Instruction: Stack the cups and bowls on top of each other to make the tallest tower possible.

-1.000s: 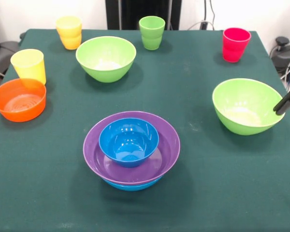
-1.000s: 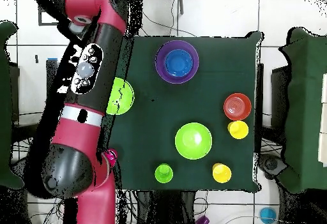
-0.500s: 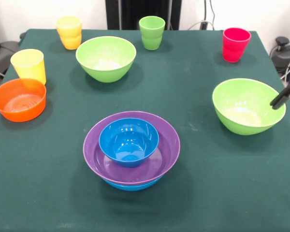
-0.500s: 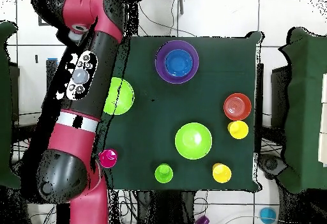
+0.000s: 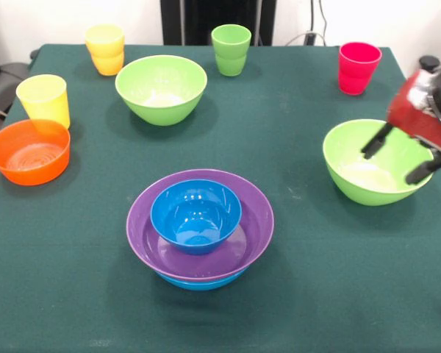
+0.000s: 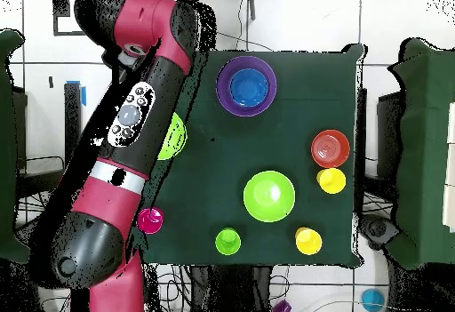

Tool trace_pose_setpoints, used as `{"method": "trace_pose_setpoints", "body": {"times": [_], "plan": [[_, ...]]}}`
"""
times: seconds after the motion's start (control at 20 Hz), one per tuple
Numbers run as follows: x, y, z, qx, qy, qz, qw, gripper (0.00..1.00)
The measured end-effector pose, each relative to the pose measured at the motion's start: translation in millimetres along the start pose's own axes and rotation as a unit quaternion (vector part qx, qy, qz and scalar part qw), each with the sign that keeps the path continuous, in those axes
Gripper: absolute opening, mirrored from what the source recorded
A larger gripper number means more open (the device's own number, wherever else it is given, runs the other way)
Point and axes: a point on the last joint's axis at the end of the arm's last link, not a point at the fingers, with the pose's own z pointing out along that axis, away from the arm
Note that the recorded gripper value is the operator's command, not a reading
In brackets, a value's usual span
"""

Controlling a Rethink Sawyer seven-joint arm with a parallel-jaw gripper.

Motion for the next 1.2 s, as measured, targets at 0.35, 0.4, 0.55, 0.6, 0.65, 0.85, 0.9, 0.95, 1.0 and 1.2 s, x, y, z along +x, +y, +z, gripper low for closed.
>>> {"method": "trace_pose_setpoints", "body": {"times": [0.35,0.4,0.55,0.6,0.65,0.85,0.9,0.95,1.0,1.2], "plan": [[3.6,-32,14,0.011,-0.004,0.033,0.9994,1.00],[4.1,-34,14,0.011,-0.005,0.035,0.9993,1.00],[8.7,-44,13,0.007,-0.011,0.045,0.9989,1.00],[10.9,-45,13,0.004,-0.014,0.047,0.9988,1.00],[12.3,-45,12,0.002,-0.015,0.048,0.9987,1.00],[16.8,-40,11,-0.013,-0.020,0.046,0.9987,1.00],[17.2,-36,13,-0.015,-0.026,0.044,0.9986,1.00],[17.6,-34,14,-0.018,-0.031,0.045,0.9984,1.00],[17.7,-32,14,-0.019,-0.034,0.046,0.9982,1.00],[18.2,-23,19,-0.024,-0.053,0.073,0.9957,1.00]]}}
